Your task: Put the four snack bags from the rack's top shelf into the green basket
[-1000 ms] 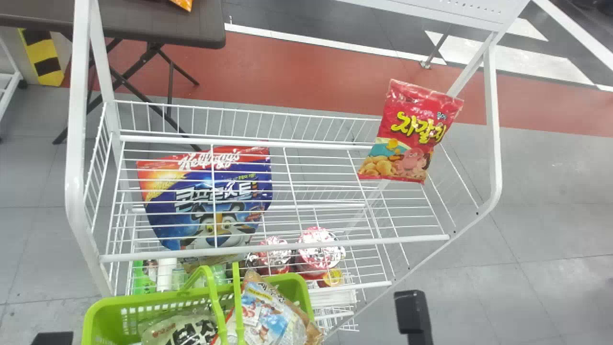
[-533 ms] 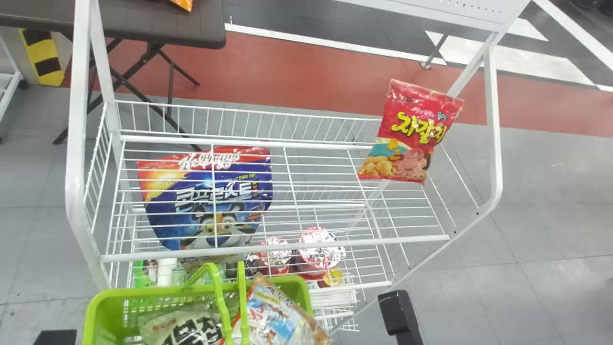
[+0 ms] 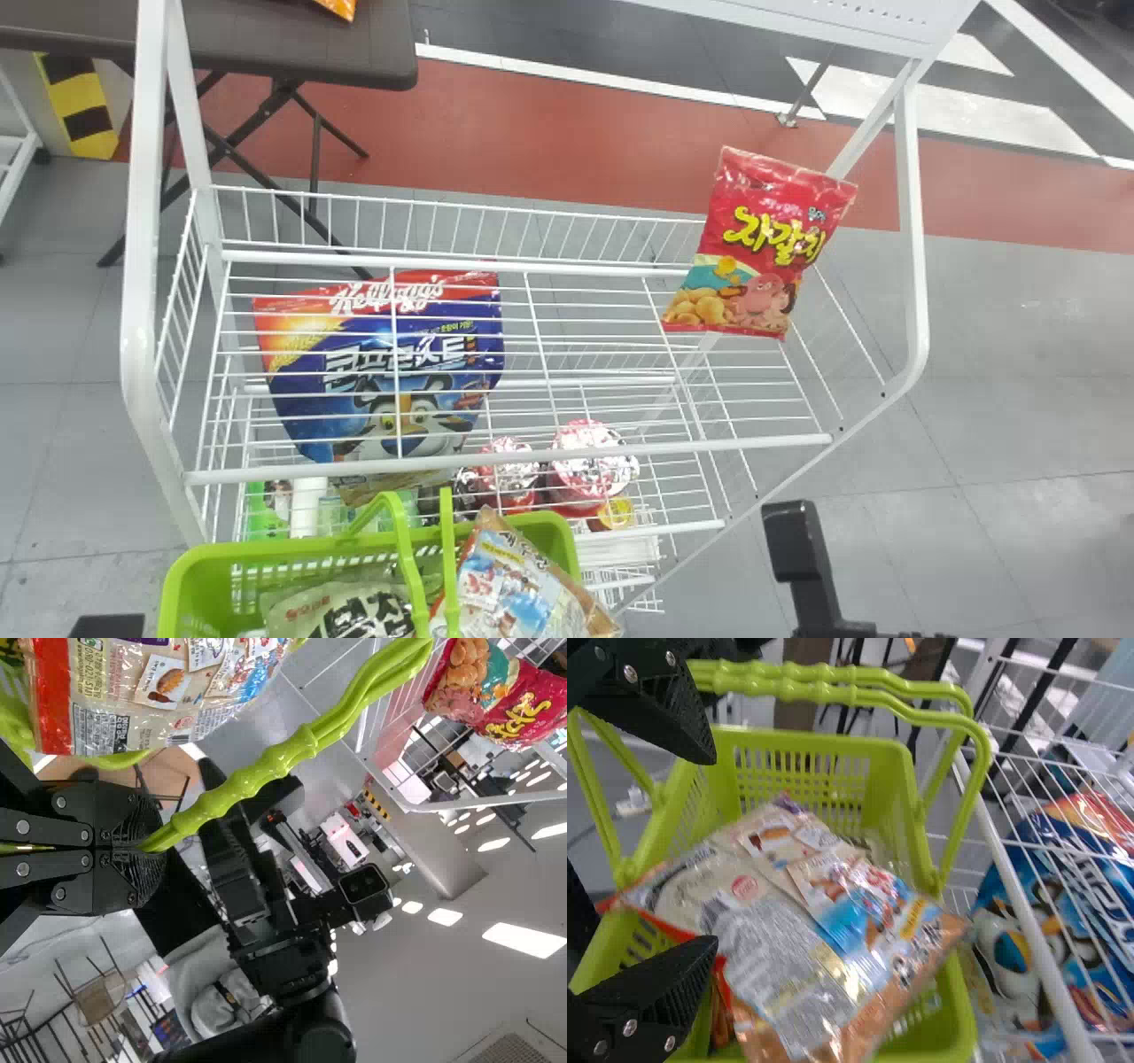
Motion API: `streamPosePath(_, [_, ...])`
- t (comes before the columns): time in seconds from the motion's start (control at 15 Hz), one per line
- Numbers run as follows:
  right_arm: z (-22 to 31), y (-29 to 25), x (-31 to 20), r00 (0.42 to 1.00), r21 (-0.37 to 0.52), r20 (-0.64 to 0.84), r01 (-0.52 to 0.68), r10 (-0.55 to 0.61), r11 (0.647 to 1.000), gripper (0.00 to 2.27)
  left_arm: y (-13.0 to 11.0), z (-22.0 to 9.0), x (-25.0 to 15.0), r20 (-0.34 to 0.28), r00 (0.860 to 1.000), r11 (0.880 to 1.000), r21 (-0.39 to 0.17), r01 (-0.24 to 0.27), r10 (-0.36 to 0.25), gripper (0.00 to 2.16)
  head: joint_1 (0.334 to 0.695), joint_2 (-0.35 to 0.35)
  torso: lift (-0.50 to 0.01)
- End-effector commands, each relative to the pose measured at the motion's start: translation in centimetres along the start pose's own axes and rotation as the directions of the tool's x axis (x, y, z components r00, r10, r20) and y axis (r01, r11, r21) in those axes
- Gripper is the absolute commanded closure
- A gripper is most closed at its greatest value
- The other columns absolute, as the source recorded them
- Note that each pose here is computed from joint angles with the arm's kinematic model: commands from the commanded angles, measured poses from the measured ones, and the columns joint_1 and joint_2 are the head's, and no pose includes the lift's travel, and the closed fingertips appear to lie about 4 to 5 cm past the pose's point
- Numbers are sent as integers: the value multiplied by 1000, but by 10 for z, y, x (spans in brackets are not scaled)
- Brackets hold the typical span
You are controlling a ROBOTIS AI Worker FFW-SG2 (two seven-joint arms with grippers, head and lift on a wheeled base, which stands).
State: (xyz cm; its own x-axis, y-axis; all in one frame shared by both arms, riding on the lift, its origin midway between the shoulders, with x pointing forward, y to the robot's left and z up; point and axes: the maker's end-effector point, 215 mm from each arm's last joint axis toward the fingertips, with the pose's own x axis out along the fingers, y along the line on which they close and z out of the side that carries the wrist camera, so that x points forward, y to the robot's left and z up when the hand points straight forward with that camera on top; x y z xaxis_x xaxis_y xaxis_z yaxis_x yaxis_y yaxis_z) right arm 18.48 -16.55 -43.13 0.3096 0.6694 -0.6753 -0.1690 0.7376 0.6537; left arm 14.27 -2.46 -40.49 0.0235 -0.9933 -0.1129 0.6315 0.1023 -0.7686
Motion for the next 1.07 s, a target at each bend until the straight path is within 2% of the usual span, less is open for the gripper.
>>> streamPosePath(0.0, [0, 6, -2, 1000, 1, 0, -24, 24, 1000, 76, 1, 0, 1, -1, 1000, 1000, 2, -1, 1, 1760, 695, -350, 0])
streamPosePath(0.2, [10, 2, -16, 999, 15, 50, -6, 6, 1000, 80, 1, 0, 1, -3, 1000, 1000, 1, -2, 2, 1760, 695, -350, 0])
streamPosePath(0.27, [63, -7, -23, 975, -101, 221, 41, -18, 994, 80, 1, 0, 1, -3, 1000, 1000, -1, -2, 2, 1760, 695, -350, 0])
streamPosePath(0.33, [106, -18, -35, 930, -186, 364, 126, -51, 975, 76, 0, 1, 1, -2, 1000, 1000, 3, 0, 0, 1760, 695, -350, 0])
streamPosePath(0.4, [158, -26, -56, 843, -268, 533, 251, -74, 930, 80, 0, 1, 1, -2, 1000, 1000, 3, 0, 0, 1760, 695, -350, 0])
streamPosePath(0.53, [233, -34, -101, 646, -306, 758, 473, -89, 826, 80, -1, -1, 1, -2, 1000, 1000, 0, 1, -1, 1760, 695, -350, 0])
streamPosePath(0.6, [256, -41, -113, 577, -284, 811, 540, -103, 792, 76, -1, -2, 1, -3, 1000, 1000, -1, 1, -1, 1760, 695, -350, 0])
streamPosePath(0.73, [292, -76, -121, 497, -205, 850, 617, -174, 760, 66, -1, -2, 1, -3, 1000, 1000, -1, 1, -1, 1760, 695, -350, 0])
streamPosePath(0.87, [327, -119, -132, 389, -104, 885, 702, -257, 704, 53, 0, -2, 1, -7, 1000, 1000, -1, -1, 1, 1760, 695, -350, 0])
streamPosePath(1.0, [357, -158, -136, 323, -36, 891, 751, -319, 659, 49, 1, -2, 1, -8, 1000, 1000, 0, -2, 2, 1760, 695, -350, 0])
